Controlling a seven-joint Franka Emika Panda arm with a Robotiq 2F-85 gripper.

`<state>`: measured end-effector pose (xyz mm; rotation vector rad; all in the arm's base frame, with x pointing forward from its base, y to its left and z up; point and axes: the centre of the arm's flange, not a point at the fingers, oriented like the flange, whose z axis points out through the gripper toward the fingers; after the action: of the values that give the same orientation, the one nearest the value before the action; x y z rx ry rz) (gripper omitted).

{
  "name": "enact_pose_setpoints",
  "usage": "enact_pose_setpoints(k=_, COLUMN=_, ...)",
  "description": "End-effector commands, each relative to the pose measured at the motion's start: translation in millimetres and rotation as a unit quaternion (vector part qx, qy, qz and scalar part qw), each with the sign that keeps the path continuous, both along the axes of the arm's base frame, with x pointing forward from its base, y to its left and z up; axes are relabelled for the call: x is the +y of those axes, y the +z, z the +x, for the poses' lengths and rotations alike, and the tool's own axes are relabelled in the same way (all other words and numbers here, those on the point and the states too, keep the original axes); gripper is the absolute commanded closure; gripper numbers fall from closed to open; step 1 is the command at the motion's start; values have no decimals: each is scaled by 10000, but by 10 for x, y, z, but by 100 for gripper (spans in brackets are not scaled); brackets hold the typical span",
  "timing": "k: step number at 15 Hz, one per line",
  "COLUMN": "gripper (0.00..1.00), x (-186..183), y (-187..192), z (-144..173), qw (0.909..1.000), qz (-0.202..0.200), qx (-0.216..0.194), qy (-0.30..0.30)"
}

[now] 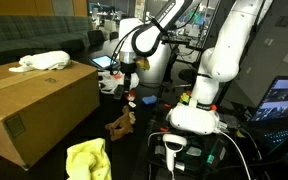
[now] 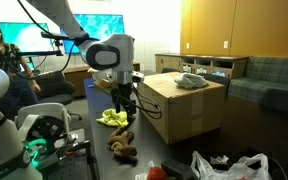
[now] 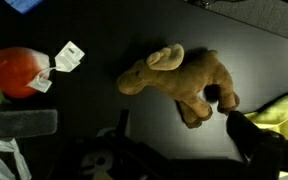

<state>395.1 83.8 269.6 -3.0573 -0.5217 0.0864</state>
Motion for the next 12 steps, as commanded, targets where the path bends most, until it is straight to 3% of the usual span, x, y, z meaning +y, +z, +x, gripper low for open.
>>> enact_pose_setpoints(k=1, gripper=0, x=310, y=-233, z=-142, qw=9999, qz=-50, qx=-72, qy=107)
enact_pose_setpoints(k=4, gripper=0, x=556, y=-393, z=-197, qw=9999, qz=40, qx=-71, qy=93)
enact_pose_setpoints(k=7, gripper=0, x=739, y=-557, z=-222, qw=9978, qz=141, qx=71, qy=-641)
enact_pose_setpoints(k=12, gripper=0, x=926, y=-852, z=-331, qw=9804, qz=177, qx=266, qy=-1946)
